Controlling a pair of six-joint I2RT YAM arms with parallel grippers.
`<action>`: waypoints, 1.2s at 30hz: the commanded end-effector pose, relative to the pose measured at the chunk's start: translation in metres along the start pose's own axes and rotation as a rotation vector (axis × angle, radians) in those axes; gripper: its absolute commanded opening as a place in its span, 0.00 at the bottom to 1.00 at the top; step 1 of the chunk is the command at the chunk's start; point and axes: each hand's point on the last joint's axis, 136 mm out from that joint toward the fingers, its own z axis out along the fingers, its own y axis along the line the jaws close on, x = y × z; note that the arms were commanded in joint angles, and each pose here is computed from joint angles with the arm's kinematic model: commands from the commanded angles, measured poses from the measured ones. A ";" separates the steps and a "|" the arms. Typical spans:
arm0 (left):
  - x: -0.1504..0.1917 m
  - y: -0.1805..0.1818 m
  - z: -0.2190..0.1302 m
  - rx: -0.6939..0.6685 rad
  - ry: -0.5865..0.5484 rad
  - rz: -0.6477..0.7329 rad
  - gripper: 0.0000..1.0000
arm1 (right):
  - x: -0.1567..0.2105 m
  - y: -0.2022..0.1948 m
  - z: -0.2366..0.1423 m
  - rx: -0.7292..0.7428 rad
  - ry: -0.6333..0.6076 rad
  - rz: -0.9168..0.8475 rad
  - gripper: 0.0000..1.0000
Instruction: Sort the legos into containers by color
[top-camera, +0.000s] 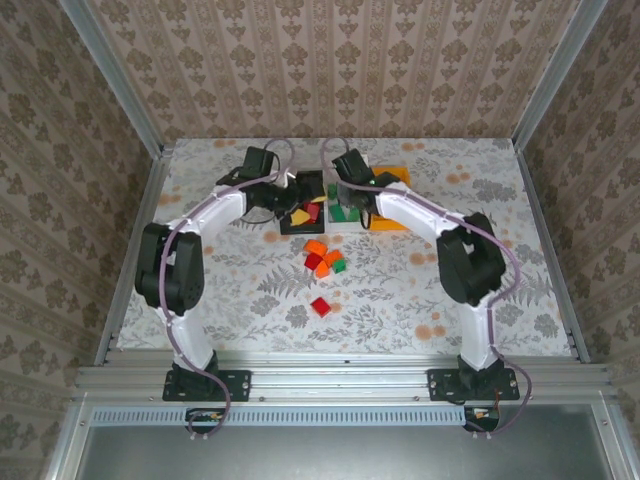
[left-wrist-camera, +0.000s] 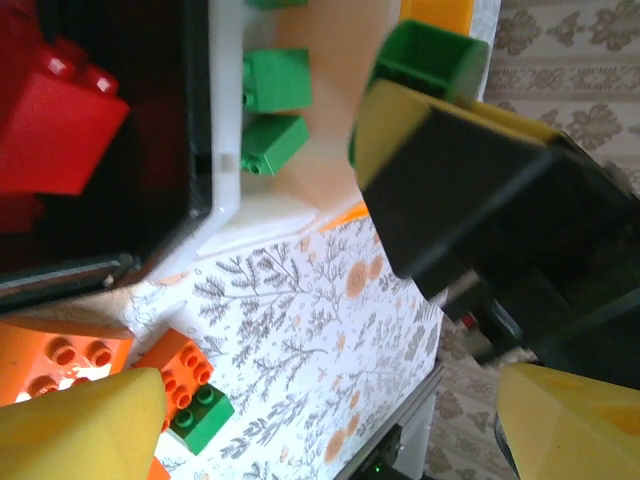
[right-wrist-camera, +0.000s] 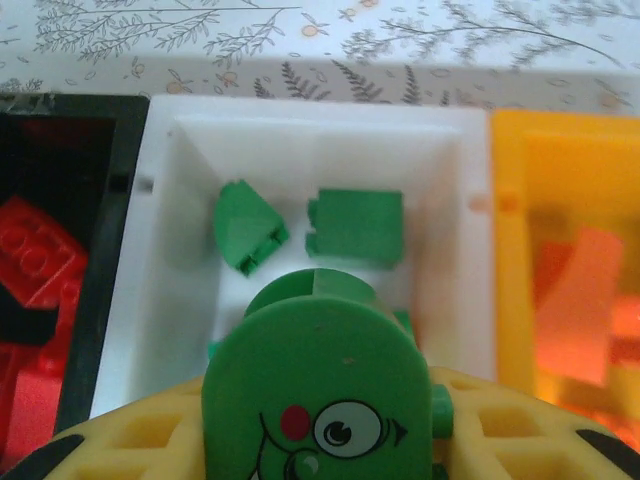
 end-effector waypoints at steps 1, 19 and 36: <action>-0.011 -0.005 -0.014 0.035 -0.042 -0.017 0.87 | 0.011 0.003 0.010 0.001 0.089 -0.067 0.40; -0.033 0.004 -0.043 0.039 -0.120 -0.062 0.87 | 0.086 0.036 -0.096 -0.078 0.001 -0.155 0.67; -0.033 0.010 -0.037 0.028 -0.103 -0.072 0.87 | 0.189 0.043 -0.056 -0.143 0.249 -0.287 0.66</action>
